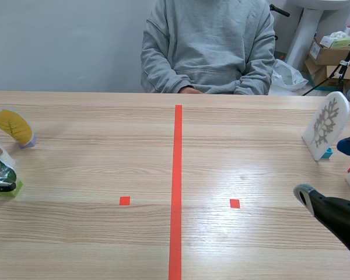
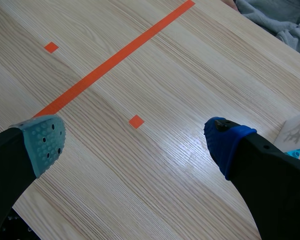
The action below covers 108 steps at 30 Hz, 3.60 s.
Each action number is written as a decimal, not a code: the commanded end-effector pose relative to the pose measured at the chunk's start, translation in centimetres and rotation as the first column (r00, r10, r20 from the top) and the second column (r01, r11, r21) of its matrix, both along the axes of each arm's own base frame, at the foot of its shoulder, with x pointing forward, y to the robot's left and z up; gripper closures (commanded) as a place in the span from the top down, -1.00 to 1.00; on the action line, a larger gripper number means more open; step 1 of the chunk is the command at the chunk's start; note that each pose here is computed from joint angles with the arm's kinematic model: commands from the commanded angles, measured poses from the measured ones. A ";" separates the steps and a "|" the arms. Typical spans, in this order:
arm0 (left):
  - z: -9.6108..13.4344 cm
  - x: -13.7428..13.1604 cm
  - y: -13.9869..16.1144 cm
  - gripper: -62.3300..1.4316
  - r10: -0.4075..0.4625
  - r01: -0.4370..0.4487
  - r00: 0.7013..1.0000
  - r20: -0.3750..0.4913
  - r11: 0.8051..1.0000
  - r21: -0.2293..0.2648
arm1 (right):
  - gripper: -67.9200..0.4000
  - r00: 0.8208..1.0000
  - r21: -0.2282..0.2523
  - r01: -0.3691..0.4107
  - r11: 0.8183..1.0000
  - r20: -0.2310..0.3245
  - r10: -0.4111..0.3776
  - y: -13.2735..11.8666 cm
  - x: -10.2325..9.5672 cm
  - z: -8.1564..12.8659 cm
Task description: Do the leaf sorting experiment
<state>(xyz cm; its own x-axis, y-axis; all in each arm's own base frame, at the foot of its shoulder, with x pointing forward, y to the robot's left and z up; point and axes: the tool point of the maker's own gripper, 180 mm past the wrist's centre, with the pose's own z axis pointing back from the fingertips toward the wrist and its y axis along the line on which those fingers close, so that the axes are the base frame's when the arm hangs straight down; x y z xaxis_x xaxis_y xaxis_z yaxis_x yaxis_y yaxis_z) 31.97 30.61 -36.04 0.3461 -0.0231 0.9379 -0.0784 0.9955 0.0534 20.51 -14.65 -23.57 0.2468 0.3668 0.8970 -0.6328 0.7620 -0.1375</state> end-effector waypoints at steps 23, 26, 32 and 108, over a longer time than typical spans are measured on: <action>3.9 1.9 8.0 -0.83 0.105 -0.118 0.990 0.095 0.983 0.137 | 0.67 1.000 0.015 -0.005 1.000 0.025 0.005 0.1 0.4 0.7; 3.7 1.9 7.8 -0.83 0.105 -0.117 0.990 0.094 0.985 0.130 | 0.67 1.000 0.015 -0.005 1.000 0.025 0.005 0.1 0.4 0.7; 3.0 1.8 7.1 -0.83 0.100 -0.110 0.992 0.083 0.987 0.119 | 0.67 1.000 0.016 -0.005 1.000 0.026 0.005 0.1 0.4 0.7; 15.8 -13.7 -19.5 0.89 -0.646 0.648 0.753 0.122 0.761 0.034 | 0.67 0.999 0.077 0.000 0.997 0.033 -0.003 0.4 0.5 1.4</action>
